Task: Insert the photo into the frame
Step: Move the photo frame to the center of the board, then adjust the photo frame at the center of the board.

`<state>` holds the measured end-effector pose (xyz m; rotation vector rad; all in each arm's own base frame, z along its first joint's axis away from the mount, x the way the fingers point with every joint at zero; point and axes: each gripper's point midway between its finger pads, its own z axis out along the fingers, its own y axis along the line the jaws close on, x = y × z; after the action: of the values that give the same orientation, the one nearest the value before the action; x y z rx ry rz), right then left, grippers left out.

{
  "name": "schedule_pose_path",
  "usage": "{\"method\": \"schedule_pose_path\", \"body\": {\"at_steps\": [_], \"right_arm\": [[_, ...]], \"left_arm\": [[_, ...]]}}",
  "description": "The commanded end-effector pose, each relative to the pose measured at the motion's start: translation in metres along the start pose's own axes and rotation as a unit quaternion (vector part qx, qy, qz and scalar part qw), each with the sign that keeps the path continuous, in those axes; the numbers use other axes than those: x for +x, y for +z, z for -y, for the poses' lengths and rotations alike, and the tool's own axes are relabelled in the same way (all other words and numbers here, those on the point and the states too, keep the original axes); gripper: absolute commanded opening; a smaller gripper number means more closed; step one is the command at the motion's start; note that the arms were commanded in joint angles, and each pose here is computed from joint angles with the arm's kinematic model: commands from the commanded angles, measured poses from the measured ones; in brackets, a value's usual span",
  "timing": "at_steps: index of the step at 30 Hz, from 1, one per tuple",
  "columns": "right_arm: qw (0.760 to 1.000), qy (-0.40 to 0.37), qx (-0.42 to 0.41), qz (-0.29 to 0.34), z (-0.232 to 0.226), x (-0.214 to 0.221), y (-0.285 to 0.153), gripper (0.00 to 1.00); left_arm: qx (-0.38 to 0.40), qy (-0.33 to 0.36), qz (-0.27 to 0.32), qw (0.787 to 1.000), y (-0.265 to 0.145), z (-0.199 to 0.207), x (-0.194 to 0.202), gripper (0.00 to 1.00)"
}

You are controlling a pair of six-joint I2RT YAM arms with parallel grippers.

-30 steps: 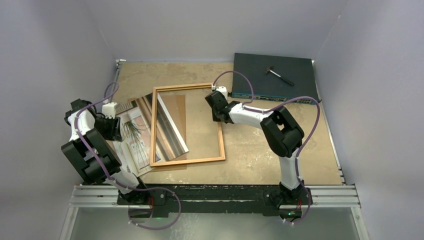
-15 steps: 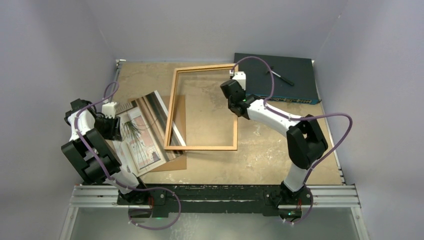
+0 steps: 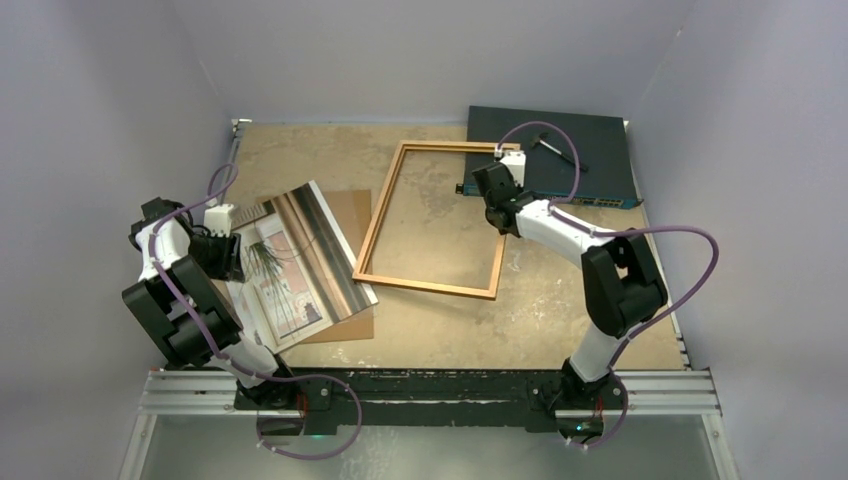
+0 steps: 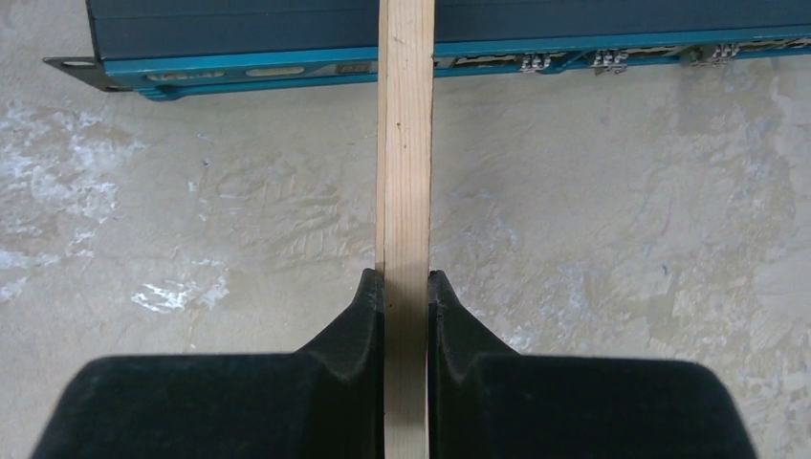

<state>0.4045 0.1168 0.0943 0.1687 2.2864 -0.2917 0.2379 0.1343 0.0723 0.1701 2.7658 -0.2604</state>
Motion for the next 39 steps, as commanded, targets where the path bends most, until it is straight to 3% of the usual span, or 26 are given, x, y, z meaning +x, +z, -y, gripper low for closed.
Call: {"method": "schedule_pose_path", "body": {"at_steps": [1,2,4,8,13,16,19,25,31,39], "right_arm": [[0.995,-0.021,0.097,0.002,0.052,-0.001,-0.001,0.28],[0.995,-0.013,0.1,-0.001,0.057,-0.001,-0.001,0.42],[0.994,0.003,0.106,-0.005,0.063,-0.002,-0.002,0.58],[0.993,0.037,0.112,0.011,0.067,-0.024,-0.014,0.7],[0.996,0.057,0.044,0.051,0.019,-0.058,-0.043,0.74],[0.995,0.048,-0.042,0.075,-0.059,-0.074,-0.07,0.76],[0.991,0.033,-0.116,0.057,-0.14,-0.067,-0.082,0.78],[0.984,-0.029,-0.169,0.045,-0.262,-0.034,-0.077,0.81],[0.984,-0.073,-0.15,0.056,-0.291,-0.012,-0.053,0.83],[0.984,-0.091,-0.148,0.039,-0.28,0.014,-0.044,0.78]], "left_arm": [[-0.002,0.02,0.023,1.0,-0.006,-0.005,-0.016,0.39],[-0.002,0.02,0.022,1.0,-0.006,-0.006,-0.015,0.39],[-0.002,0.021,0.022,1.0,-0.007,-0.006,-0.016,0.39],[0.0,0.023,0.023,0.999,-0.008,-0.006,-0.017,0.39],[0.003,0.024,0.024,0.999,-0.007,-0.005,-0.017,0.39],[0.005,0.023,0.019,1.0,-0.006,-0.004,-0.015,0.39],[0.004,0.025,0.015,1.0,-0.008,-0.005,-0.014,0.39],[0.001,0.035,0.006,0.999,-0.012,-0.003,-0.006,0.39],[0.002,0.043,-0.008,0.999,-0.01,0.002,0.006,0.39],[-0.003,0.049,-0.006,0.999,-0.015,0.003,0.005,0.39]]}}
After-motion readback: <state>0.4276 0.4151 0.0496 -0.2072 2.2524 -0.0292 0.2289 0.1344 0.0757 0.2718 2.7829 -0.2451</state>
